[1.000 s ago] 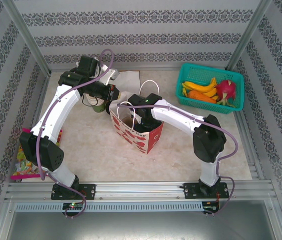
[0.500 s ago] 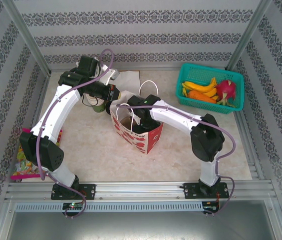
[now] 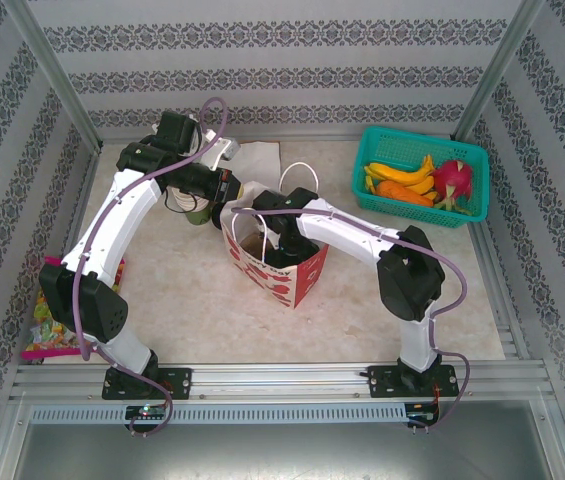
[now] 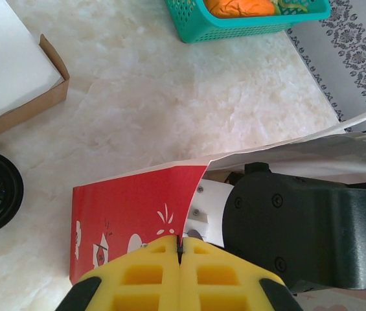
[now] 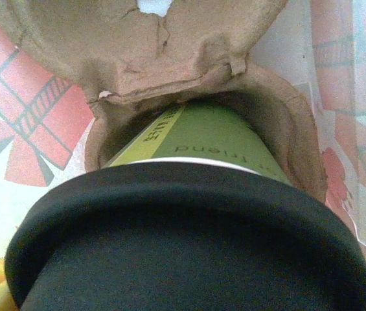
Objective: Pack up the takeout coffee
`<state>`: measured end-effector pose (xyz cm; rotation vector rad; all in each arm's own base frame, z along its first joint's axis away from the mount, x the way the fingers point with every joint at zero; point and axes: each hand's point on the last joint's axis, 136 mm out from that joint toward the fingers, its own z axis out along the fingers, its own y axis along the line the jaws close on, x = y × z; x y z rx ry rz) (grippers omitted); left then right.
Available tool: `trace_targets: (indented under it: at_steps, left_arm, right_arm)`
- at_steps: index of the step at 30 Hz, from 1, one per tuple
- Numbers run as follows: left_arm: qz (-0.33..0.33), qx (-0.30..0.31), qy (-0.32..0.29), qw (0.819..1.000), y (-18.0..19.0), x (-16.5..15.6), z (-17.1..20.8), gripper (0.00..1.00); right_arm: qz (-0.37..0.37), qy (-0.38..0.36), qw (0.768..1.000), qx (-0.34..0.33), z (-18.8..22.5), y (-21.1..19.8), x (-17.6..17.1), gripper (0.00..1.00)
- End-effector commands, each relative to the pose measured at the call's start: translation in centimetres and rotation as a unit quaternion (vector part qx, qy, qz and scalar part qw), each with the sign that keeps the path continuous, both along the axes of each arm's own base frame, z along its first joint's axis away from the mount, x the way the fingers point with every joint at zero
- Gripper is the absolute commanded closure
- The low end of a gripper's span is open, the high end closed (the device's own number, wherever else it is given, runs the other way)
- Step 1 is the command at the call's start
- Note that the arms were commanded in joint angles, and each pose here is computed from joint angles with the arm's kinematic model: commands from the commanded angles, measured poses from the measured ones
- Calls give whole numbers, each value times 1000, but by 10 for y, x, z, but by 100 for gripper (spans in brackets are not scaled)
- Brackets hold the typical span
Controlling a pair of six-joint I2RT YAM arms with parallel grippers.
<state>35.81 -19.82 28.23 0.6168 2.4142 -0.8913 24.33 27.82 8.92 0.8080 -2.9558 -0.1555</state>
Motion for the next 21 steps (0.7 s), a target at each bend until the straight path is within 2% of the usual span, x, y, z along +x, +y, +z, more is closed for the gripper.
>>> trace_targets:
  at_steps: [1,6,10,14,21]
  left_arm:
    - [-3,-26,-23,999,-1,-1,22,100]
    - [-5,-32,-17,999,-3,-4,18,100]
    - [-6,-33,-10,999,-3,-4,13,100]
    - [-5,-34,-11,999,-4,-3,14,100]
    - [5,-20,-21,1000,1,0,17,100]
  right_arm:
    - [-21,26,993,-117,-63,-38,0,56]
    - [-31,70,985,-154,-114,-52,-11,57]
    - [-34,77,983,-164,-122,-57,-15,57]
    - [-35,68,986,-151,-106,-52,-9,56]
    - [-42,29,997,-52,-40,-18,6,45]
